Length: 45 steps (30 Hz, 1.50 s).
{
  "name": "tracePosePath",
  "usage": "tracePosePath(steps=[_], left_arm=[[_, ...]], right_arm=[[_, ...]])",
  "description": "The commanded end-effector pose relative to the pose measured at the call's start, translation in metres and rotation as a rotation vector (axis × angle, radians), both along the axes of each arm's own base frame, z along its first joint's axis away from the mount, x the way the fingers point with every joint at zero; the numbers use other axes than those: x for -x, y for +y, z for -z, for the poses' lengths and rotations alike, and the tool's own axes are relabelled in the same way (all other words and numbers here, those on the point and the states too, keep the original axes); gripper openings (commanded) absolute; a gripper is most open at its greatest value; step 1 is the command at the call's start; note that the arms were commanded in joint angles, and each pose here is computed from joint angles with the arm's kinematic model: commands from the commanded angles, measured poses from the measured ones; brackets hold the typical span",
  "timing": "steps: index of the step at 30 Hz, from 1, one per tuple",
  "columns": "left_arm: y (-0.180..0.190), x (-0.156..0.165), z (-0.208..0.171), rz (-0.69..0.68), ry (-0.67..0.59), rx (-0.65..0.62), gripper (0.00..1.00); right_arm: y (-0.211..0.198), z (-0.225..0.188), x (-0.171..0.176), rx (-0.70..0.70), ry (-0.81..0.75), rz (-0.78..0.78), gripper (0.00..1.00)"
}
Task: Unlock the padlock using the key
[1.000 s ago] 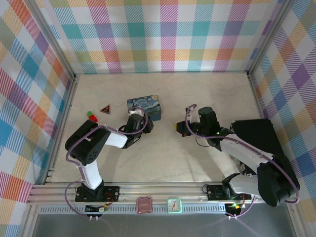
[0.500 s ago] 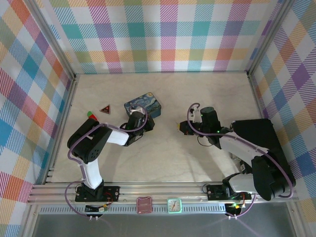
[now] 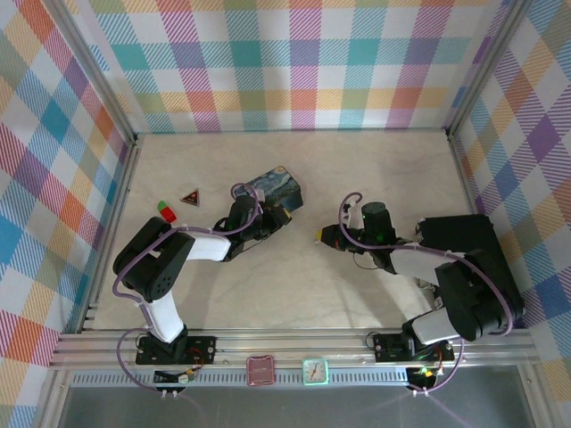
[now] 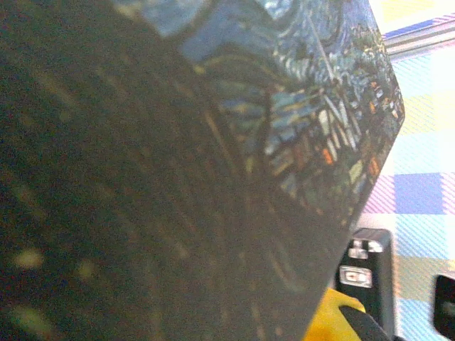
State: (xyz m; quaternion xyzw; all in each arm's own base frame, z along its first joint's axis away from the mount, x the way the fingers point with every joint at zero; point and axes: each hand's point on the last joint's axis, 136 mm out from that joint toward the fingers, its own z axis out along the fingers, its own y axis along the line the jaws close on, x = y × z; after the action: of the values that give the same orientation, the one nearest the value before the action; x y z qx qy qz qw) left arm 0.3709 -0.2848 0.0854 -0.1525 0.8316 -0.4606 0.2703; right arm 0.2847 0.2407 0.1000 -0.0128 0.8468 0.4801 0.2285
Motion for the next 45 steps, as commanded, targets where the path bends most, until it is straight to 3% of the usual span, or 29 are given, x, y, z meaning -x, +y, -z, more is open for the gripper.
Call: tracePosePath(steps=[1, 19, 45], left_arm=[[-0.017, -0.007, -0.054, 0.037, -0.081, 0.171, 0.00], [-0.018, 0.002, -0.067, 0.088, -0.144, 0.222, 0.00], [-0.018, 0.009, -0.069, 0.119, -0.166, 0.180, 0.00]], right_arm=[[0.018, -0.017, 0.000, -0.122, -0.041, -0.047, 0.00], [0.044, -0.005, -0.019, -0.259, -0.064, -0.085, 0.00], [0.048, -0.007, -0.031, -0.231, -0.096, -0.091, 0.00]])
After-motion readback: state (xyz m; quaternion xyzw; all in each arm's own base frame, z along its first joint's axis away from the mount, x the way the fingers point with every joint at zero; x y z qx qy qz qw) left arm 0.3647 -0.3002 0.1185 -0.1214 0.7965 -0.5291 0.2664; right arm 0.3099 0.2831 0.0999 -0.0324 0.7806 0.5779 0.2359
